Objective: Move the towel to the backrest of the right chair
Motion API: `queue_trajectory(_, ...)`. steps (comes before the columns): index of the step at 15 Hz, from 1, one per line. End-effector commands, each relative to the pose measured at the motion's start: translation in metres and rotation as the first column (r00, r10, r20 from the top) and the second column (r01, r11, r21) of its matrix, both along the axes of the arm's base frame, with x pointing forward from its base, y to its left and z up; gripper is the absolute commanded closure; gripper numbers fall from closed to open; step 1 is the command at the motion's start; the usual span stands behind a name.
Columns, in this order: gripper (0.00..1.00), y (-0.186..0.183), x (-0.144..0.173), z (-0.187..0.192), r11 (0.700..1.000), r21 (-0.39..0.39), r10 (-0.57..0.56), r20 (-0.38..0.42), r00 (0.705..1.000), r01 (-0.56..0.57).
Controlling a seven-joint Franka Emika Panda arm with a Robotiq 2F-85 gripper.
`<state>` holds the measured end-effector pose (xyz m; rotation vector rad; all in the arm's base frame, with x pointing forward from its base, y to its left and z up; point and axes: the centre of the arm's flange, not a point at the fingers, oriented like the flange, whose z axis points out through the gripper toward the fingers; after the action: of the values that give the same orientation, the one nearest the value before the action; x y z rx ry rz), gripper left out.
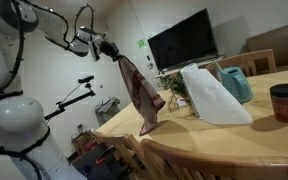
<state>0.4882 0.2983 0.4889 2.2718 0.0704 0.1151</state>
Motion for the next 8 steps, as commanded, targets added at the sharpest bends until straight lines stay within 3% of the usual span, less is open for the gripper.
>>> queue_trajectory(1,0.97,0.000,0.001,-0.004,1.000,0.018,0.003,-0.007,1.000,-0.003)
queue_trajectory(8,0.99,0.003,0.005,-0.015,1.000,0.031,0.003,-0.026,1.000,-0.002)
